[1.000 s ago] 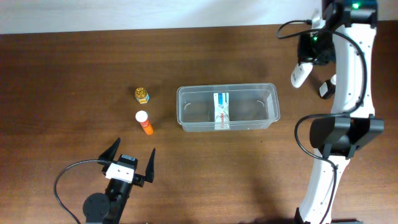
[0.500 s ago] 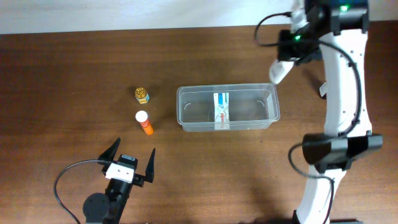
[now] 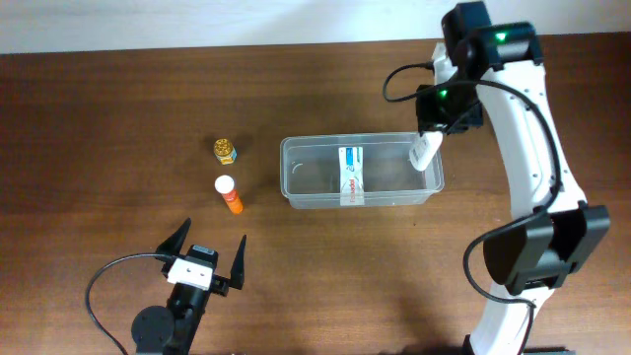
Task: Pack container
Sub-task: 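Carry the spray bottle into the container and release it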
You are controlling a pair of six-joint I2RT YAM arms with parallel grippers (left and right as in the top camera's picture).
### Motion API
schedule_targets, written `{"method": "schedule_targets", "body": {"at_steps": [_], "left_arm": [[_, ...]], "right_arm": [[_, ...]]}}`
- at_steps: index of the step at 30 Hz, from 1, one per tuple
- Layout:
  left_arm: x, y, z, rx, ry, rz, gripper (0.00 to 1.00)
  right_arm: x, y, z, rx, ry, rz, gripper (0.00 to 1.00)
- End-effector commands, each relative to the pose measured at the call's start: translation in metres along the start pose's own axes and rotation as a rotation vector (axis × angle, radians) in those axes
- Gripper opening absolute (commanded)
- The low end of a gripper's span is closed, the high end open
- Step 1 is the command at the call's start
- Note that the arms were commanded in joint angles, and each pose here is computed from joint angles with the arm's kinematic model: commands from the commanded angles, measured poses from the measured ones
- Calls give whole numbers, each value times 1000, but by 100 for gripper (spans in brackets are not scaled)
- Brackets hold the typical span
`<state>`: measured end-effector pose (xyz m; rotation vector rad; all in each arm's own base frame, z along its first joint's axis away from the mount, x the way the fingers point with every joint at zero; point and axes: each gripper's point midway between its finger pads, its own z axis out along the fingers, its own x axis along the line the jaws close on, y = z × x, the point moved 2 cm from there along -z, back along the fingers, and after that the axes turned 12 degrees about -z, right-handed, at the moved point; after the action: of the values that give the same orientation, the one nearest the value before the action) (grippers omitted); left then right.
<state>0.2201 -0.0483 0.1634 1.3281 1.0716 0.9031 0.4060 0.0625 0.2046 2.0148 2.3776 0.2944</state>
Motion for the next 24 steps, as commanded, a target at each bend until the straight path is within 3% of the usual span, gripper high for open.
{"method": "schedule_targets", "body": {"at_steps": [1,14,24], "left_arm": [[2,-2,0,6,13,11,99],[2,-2,0,6,13,11,99],[2,-2,0,6,13,11,99]], "right_arm": [[-3,-6,14,22,0,41,23],[-12,8,57,-35,-25,34,25],[-29,11,63,-53,-132,30,28]]}}
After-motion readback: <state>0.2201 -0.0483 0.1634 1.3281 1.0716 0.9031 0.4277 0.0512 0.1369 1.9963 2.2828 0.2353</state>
